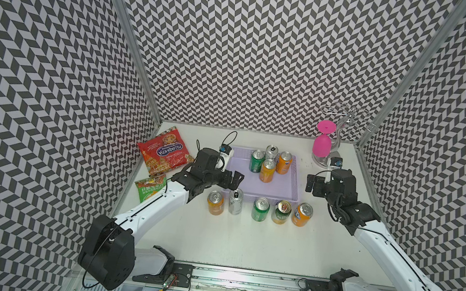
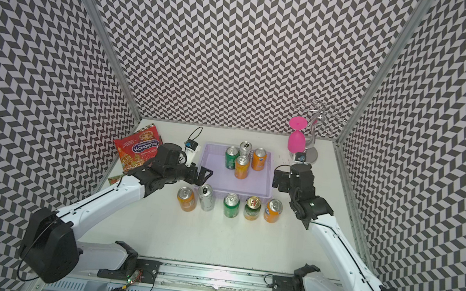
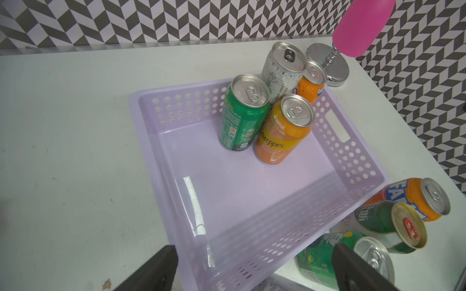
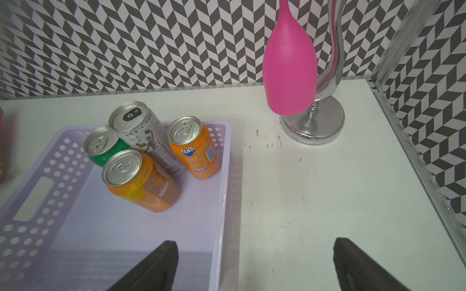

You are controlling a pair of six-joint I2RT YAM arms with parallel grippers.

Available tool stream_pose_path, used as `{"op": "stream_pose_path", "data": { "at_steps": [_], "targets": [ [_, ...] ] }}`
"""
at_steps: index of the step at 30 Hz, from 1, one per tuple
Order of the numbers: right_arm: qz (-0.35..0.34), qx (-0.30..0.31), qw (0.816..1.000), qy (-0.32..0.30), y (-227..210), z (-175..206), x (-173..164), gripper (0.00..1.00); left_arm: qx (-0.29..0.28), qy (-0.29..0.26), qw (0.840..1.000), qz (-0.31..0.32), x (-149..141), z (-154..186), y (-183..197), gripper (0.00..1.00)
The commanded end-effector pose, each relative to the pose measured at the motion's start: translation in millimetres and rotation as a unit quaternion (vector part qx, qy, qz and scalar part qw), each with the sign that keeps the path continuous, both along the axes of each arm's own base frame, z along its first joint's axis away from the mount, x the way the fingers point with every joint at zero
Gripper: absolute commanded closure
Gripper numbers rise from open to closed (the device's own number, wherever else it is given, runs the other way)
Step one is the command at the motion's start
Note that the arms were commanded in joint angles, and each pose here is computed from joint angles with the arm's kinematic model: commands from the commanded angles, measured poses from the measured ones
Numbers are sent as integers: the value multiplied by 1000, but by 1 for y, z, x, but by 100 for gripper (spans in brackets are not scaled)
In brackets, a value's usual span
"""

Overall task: Take out the drinks from the basket
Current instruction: Pick up the drink from the basket.

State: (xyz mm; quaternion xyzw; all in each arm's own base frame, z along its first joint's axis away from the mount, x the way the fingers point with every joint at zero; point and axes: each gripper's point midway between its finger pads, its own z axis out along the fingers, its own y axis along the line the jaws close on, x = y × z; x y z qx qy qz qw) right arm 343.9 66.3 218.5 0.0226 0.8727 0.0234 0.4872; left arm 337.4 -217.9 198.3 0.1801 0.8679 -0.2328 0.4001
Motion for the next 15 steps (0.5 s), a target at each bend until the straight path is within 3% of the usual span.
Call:
{"op": "stream_pose_path", "data": {
  "at_steps": [1, 15],
  "targets": [
    [17, 20, 999, -30, 3, 15, 9, 1, 6, -17, 1000, 21, 11, 16, -18, 1],
    [-2, 30, 998, -56, -11, 25, 4, 0, 68, -11, 994, 84, 37, -15, -110, 1]
  ]
}}
